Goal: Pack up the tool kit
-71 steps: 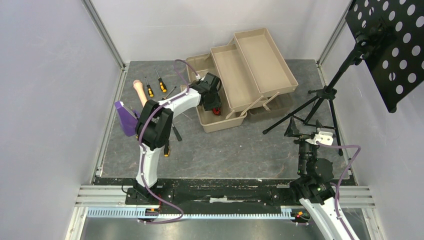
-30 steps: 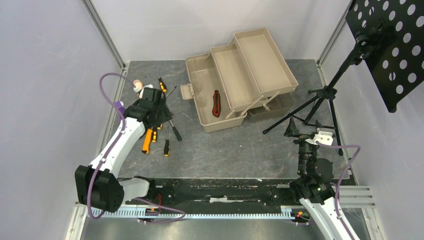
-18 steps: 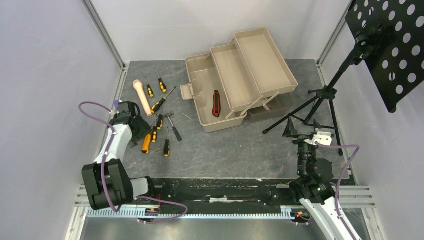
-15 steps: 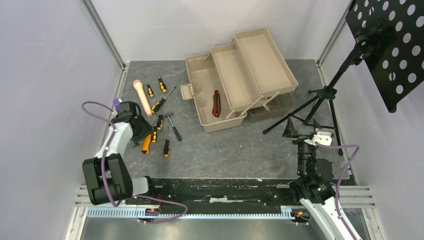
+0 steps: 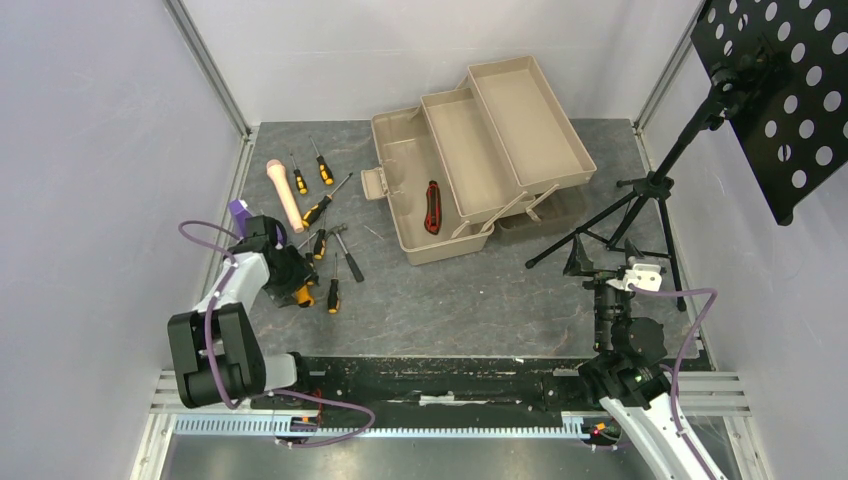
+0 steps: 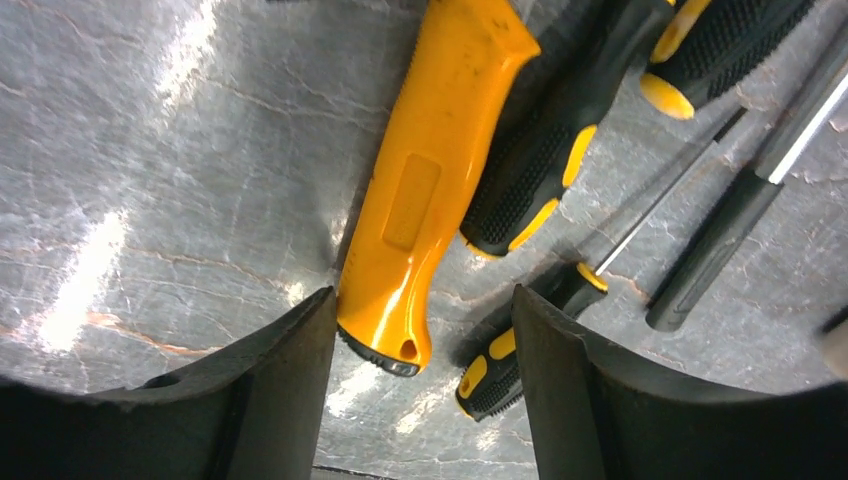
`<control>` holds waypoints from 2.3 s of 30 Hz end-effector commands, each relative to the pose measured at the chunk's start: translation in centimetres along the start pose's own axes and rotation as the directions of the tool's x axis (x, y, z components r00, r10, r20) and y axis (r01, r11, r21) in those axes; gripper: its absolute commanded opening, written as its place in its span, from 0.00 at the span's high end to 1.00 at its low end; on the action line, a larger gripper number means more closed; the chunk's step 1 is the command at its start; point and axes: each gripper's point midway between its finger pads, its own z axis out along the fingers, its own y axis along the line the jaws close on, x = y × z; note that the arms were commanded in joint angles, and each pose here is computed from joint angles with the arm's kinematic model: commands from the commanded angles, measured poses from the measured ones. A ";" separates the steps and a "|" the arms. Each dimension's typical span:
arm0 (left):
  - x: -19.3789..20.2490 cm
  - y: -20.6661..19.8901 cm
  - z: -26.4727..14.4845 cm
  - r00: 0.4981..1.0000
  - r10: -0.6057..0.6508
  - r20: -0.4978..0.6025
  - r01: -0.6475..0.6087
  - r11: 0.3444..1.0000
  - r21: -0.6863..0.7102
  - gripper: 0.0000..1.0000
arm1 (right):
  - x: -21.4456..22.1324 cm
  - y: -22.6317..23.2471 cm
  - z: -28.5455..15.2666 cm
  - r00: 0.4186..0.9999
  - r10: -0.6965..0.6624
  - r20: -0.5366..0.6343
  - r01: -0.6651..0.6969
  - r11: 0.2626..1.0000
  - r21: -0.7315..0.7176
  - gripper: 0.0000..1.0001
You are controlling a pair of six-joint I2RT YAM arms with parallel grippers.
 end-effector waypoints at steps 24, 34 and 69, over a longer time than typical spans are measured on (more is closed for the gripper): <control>-2.7 -0.1 -1.9 0.976 -0.018 0.216 0.046 0.991 -0.126 0.41 | -2.8 -1.1 -0.8 0.991 0.059 0.119 -0.063 0.998 0.028 0.02; 0.1 -0.2 1.8 0.987 -0.105 0.120 0.117 0.989 -0.093 0.46 | -2.8 -1.1 -0.8 0.991 0.060 0.122 -0.064 0.998 0.026 0.02; -1.0 -16.5 -15.4 0.953 -0.002 0.303 -0.147 0.872 0.467 0.98 | -2.5 -0.8 -0.7 0.992 0.057 0.112 -0.059 0.998 0.016 0.02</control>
